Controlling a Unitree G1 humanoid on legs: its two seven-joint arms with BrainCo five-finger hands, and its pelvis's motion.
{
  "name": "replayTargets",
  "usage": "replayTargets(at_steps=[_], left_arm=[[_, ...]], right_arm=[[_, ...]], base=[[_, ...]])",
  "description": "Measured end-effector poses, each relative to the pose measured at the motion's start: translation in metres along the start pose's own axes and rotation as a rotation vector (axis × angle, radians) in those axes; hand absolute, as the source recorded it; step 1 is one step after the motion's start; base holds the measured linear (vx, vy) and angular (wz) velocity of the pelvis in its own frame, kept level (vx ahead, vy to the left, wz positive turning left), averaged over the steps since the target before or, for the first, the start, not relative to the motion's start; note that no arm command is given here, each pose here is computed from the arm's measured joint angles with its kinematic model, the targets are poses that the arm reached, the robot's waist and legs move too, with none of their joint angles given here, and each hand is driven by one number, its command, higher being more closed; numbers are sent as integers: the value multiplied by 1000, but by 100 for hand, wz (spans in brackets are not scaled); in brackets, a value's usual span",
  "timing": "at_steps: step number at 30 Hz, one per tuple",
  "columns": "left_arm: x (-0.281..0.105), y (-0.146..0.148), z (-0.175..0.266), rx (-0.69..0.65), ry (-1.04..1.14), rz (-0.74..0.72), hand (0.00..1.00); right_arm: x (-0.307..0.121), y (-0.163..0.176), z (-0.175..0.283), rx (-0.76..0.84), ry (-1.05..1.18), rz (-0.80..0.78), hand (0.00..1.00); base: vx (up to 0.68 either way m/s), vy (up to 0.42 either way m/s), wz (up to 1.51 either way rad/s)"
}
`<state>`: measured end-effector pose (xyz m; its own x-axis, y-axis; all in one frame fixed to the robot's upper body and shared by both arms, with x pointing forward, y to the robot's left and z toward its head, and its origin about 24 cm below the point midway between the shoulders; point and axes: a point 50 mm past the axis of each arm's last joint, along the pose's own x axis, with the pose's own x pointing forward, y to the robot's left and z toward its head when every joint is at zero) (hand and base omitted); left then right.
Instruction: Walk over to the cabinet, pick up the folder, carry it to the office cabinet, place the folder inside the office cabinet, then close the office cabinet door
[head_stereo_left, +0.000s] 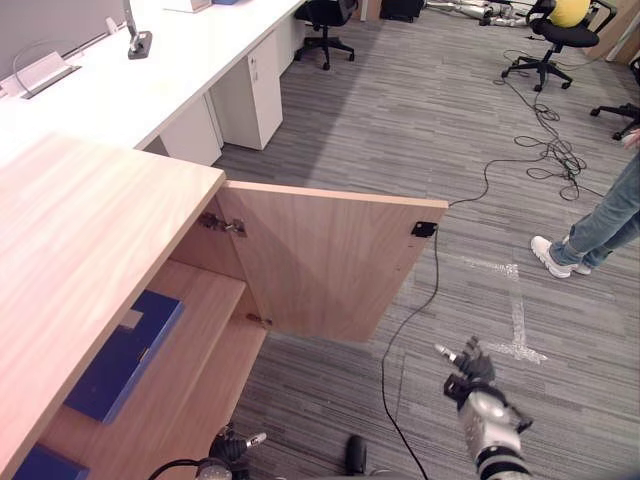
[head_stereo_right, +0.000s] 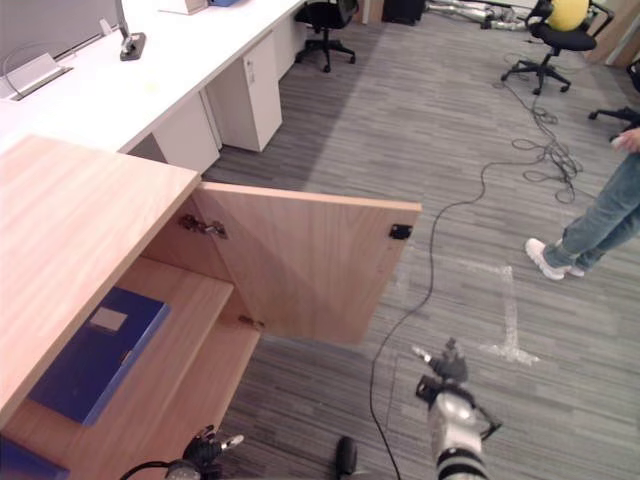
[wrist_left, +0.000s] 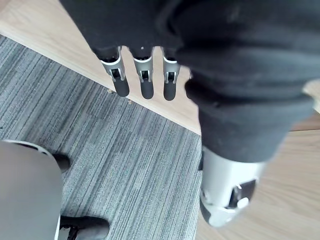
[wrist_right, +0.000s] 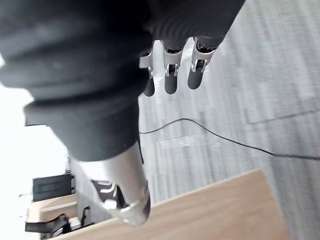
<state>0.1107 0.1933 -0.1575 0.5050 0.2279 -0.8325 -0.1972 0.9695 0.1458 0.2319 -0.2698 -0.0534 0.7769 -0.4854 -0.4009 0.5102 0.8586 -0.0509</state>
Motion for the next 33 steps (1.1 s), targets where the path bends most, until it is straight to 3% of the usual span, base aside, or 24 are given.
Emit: replayTargets(at_steps=[5,12,33], left_arm=[[-2,-4,-5,-6,9,-22,0],[-2,-1,0,-35,-23,-16,0],[-2,4,3,-104,-43,13,0]], right_arm=[[20,2,54,-76,-162,3,0],[36,52,96,-117,-220,126,0],[44,74,139,-264,-293,241,0]], base=[[-47,34,8],[-98,55,12],[-39,-41,4]])
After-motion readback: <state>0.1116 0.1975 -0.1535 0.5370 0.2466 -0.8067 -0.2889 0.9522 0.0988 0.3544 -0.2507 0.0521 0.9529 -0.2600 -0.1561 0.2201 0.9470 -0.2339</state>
